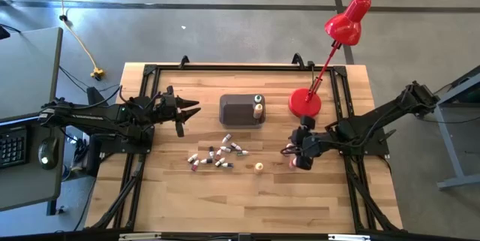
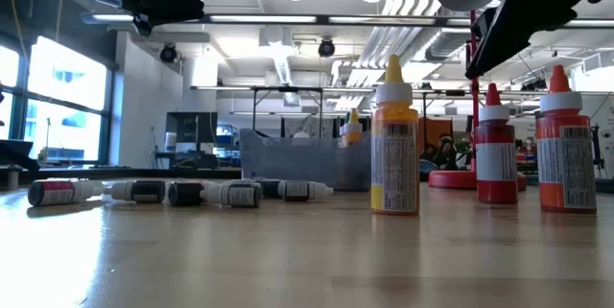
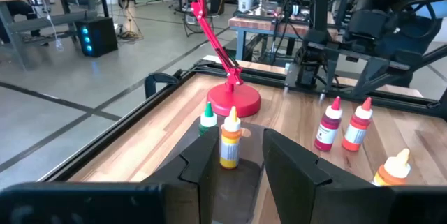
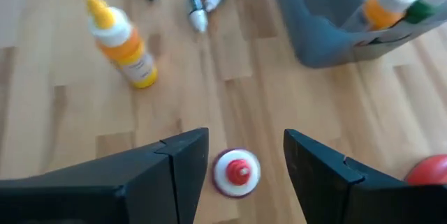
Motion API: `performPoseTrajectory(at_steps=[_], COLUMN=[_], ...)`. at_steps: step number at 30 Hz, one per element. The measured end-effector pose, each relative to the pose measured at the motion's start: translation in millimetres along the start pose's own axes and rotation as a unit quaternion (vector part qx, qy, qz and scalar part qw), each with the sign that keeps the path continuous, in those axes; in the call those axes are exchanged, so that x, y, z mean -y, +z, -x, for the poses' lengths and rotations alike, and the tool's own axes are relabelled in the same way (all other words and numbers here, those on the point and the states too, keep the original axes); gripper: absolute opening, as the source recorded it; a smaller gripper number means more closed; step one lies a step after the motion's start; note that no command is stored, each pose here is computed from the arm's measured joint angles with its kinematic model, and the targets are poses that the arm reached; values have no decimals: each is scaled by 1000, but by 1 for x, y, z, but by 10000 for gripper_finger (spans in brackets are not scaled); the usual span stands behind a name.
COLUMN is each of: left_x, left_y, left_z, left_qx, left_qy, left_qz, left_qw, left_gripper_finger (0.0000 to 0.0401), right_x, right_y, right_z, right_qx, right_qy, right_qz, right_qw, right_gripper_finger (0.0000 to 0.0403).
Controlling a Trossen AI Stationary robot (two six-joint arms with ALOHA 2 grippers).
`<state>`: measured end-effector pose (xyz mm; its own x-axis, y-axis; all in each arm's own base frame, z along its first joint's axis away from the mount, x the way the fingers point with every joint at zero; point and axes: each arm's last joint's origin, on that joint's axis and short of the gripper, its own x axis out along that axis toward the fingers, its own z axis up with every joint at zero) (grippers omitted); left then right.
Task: Pick & Place food coloring
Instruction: Put the big red food coloring bottle into the black bin
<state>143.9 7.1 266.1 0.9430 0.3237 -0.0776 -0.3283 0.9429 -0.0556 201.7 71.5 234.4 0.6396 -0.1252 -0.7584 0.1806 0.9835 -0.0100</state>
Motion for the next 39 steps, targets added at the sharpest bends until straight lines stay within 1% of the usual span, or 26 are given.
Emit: performPoseTrajectory(at_steps=[2,5,9,11,13,16,18,21,23,26,28,34,37,39], left_x=[0,0,0,0,0,0,0,0,0,0,0,0,0,0], left_y=[0,0,0,0,0,0,0,1,1,0,-1,0,0,0], left_z=[0,0,0,0,0,0,0,0,0,0,0,0,0,0], left_qx=[0,0,0,0,1,1,2,5,3,2,-3,-1,-1,-1], left_qy=[0,0,0,0,0,0,0,0,0,0,-1,-7,-8,-7], left_qz=[0,0,0,0,0,0,1,2,1,3,1,2,2,2], left_qw=[1000,1000,1000,1000,1000,1000,1000,1000,1000,1000,1000,1000,1000,1000], left_gripper_finger=[111,111,111,111,111,111,111,111,111,111,111,111,111,111], right_x=[-1,0,2,4,7,9,9,8,8,9,11,14,14,13], right_y=[-3,-17,-27,-34,-41,-50,-53,-55,-59,-58,-61,-57,-49,-38], right_z=[-4,-15,-25,-29,-34,-40,-43,-47,-50,-49,-50,-51,-51,-49], right_qx=[1,-14,13,10,0,7,19,47,46,55,44,54,90,137], right_qy=[12,24,6,-1,-1,-1,9,34,37,21,4,2,12,26], right_qz=[-3,-11,-6,11,16,-4,-7,10,23,16,12,0,10,20], right_qw=[1000,1000,1000,1000,1000,1000,1000,998,998,998,999,999,996,990], right_gripper_finger=[181,181,181,181,181,181,181,180,174,157,145,147,151,149])
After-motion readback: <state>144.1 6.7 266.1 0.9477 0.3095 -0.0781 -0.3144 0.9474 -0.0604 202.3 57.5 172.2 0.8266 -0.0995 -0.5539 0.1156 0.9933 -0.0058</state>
